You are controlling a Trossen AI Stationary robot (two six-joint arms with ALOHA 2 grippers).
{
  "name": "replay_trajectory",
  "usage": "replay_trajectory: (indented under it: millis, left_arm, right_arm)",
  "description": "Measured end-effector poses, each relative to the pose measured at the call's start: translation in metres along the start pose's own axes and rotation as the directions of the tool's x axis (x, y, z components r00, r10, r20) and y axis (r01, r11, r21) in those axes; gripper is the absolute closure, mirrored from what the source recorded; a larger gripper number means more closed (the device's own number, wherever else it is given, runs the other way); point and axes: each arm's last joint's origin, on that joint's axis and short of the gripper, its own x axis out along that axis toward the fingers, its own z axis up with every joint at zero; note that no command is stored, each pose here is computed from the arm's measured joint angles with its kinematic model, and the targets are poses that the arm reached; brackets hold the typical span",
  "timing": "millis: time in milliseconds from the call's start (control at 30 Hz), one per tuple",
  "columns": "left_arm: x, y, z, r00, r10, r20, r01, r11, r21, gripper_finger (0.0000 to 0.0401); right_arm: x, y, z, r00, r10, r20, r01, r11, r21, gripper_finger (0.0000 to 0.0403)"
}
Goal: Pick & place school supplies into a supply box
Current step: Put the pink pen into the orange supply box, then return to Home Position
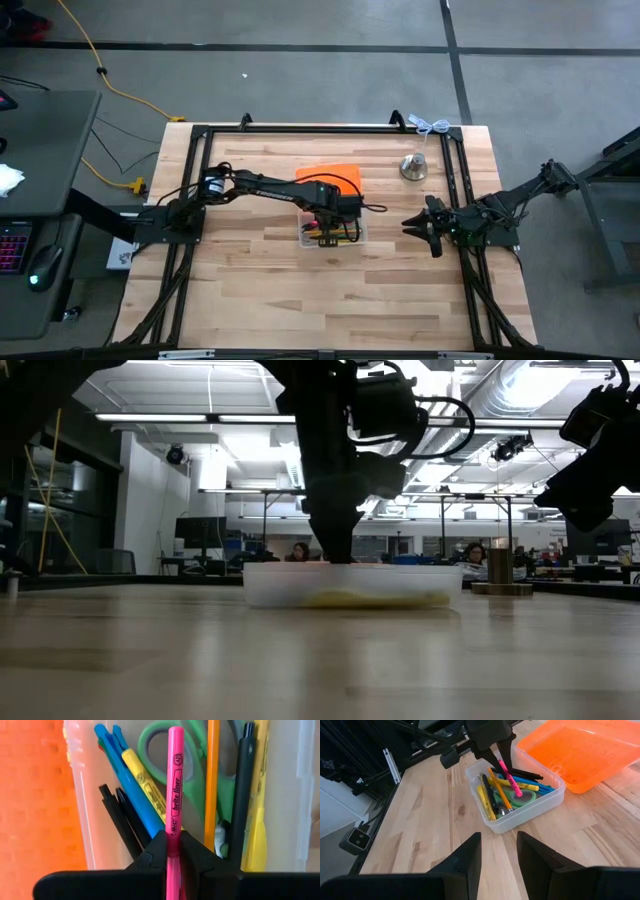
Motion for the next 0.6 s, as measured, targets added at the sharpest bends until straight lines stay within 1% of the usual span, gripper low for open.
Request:
replay_trajectory:
  millis: [167,433,600]
  left_arm:
    - [0.0000,-0.0001,0.0009,1.000,-0.004,0.009,0.004,1.000,-0.001,0.0338]
    - [0.0001,-0.0001,0.0008,1.000,-0.004,0.008,0.004,1.000,-0.004,0.0264]
    - [0.0000,-0.0001,0.0008,1.000,-0.005,0.008,0.005,1.000,-0.019,0.0235]
  right_arm:
    - [0.0000,0.0000,0.0000,1.000,0.000,0.000,0.000,1.000,0.000,0.0300]
    - [0.0000,0.0000,0.0000,1.000,0.000,0.000,0.000,1.000,0.000,0.0300]
    - [0.0000,0.0000,0.0000,1.000,0.000,0.000,0.000,1.000,0.000,0.0300]
